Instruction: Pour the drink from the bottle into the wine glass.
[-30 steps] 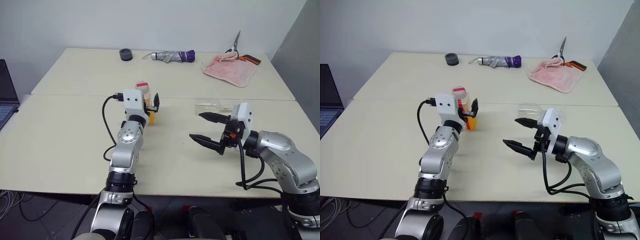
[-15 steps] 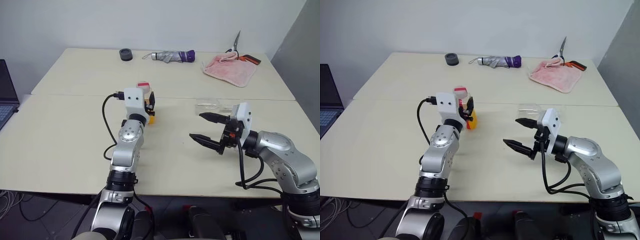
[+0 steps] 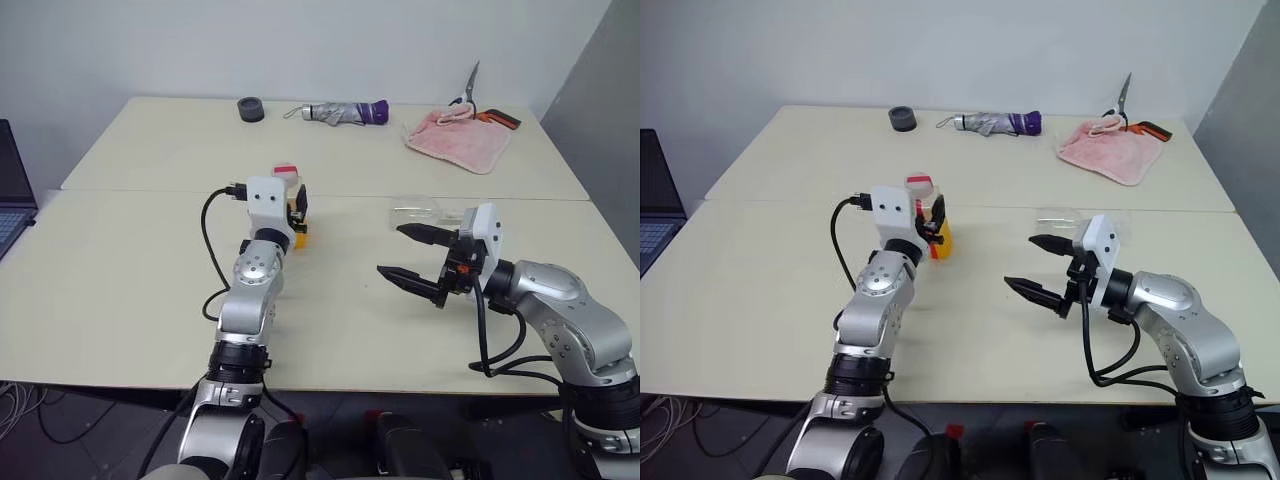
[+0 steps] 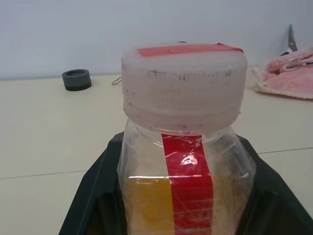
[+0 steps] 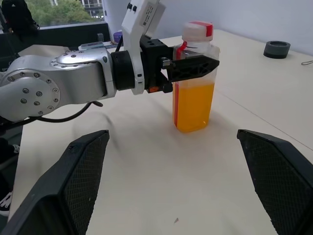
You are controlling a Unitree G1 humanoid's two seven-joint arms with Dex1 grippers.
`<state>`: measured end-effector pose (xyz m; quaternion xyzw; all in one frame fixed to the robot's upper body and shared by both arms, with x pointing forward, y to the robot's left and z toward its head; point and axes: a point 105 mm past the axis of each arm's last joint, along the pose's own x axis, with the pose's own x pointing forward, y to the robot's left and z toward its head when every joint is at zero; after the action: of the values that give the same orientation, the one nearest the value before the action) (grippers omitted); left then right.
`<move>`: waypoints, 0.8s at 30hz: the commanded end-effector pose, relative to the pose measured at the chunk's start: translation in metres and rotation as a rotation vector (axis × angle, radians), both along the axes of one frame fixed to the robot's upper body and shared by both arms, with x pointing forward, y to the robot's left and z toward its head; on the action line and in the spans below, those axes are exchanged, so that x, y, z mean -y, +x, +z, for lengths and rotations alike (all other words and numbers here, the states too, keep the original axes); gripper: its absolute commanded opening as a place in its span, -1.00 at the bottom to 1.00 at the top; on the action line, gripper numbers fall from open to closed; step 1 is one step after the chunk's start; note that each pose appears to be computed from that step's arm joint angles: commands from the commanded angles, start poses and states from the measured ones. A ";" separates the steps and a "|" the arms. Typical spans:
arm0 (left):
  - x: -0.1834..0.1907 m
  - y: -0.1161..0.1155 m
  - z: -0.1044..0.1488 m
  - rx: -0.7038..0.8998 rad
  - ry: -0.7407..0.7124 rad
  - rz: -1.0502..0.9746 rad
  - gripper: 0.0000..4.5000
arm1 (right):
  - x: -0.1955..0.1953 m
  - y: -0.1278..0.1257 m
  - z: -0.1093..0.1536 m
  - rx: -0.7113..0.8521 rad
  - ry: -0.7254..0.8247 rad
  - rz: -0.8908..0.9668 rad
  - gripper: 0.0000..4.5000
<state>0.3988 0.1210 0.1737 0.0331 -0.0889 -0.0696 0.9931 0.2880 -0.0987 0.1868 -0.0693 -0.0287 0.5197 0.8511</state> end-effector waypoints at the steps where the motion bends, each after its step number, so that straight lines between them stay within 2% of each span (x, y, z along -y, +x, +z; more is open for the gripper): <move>1: 0.004 -0.008 0.002 0.005 0.026 -0.098 -0.09 | -0.004 -0.003 0.011 0.058 0.018 0.005 1.00; 11: 0.028 -0.029 0.011 0.012 0.049 -0.450 -0.12 | 0.003 -0.001 0.012 0.112 0.030 -0.073 1.00; 16: 0.043 -0.041 0.011 0.001 0.091 -0.681 -0.13 | 0.015 0.003 0.013 0.171 0.027 -0.195 1.00; 21: 0.058 -0.055 0.012 0.001 0.144 -0.913 -0.13 | 0.022 -0.006 0.014 0.171 0.034 -0.231 1.00; 24: 0.069 -0.065 0.011 -0.004 0.179 -1.065 -0.13 | 0.022 -0.020 0.021 0.132 0.029 -0.175 1.00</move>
<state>0.3424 0.0607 0.1657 0.0623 -0.0468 -0.5317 0.8434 0.2789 -0.1224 0.1881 -0.0906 -0.0590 0.4241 0.8992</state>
